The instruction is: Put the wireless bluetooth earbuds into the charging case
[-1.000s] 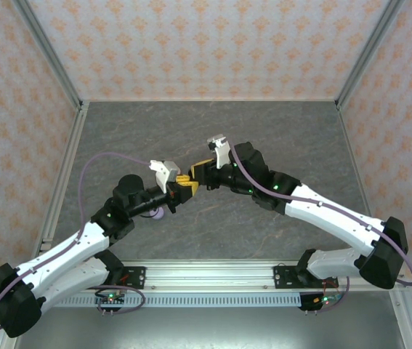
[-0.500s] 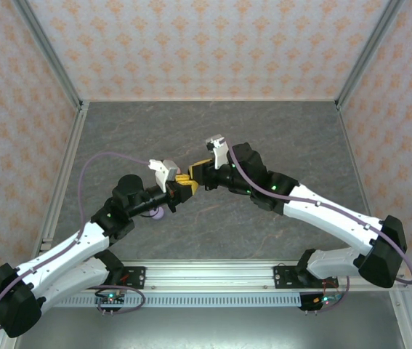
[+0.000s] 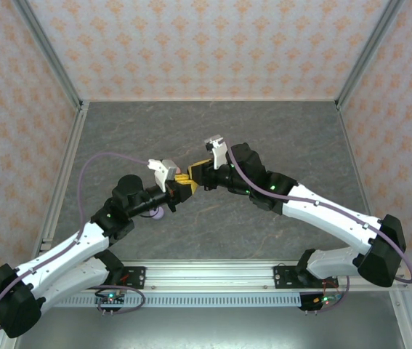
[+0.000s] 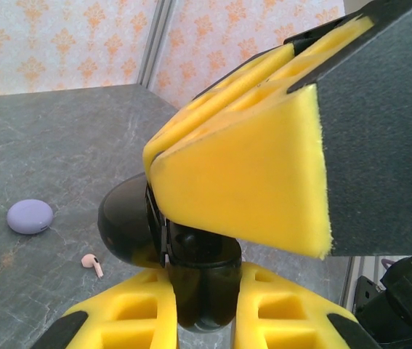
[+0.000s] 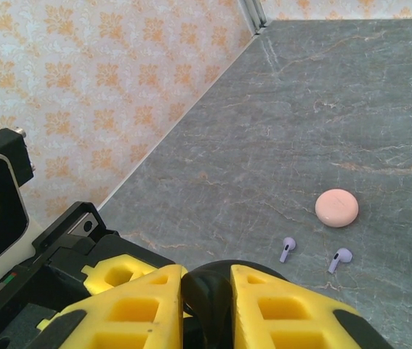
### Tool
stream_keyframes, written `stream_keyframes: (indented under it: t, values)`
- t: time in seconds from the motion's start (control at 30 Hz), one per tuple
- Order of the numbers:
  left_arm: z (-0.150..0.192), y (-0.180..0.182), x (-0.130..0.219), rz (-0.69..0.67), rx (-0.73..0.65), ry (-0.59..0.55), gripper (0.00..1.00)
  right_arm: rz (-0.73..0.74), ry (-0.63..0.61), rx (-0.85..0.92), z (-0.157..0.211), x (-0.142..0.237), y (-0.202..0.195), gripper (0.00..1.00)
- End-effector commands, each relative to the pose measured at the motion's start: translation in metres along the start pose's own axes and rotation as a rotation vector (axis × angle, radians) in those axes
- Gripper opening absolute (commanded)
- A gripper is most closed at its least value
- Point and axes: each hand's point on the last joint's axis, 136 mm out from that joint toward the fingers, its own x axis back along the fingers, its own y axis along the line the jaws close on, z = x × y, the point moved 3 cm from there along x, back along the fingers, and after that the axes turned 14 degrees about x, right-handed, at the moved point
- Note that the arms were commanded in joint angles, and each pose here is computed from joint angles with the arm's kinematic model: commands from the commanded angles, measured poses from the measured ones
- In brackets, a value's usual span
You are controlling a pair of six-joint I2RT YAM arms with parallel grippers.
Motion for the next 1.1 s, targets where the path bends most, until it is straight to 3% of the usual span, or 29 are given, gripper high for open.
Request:
stream_keyframes:
  t: [0.0,0.63,0.9,1.07]
  values:
    - [-0.016,-0.014,0.006,0.042,-0.042,-0.074,0.00,-0.015,0.058,-0.003,0.016,0.002,0.004,0.22]
    - [-0.011,-0.013,0.007,0.048,-0.056,-0.063,0.00,0.032,0.015,0.024,-0.014,0.016,0.004,0.33]
    - [-0.007,-0.012,0.008,0.041,-0.081,-0.039,0.00,0.018,-0.063,0.029,-0.039,0.050,0.008,0.49]
    - [-0.002,-0.012,0.010,0.033,-0.131,0.005,0.00,-0.027,-0.016,-0.017,-0.029,0.057,-0.001,0.60]
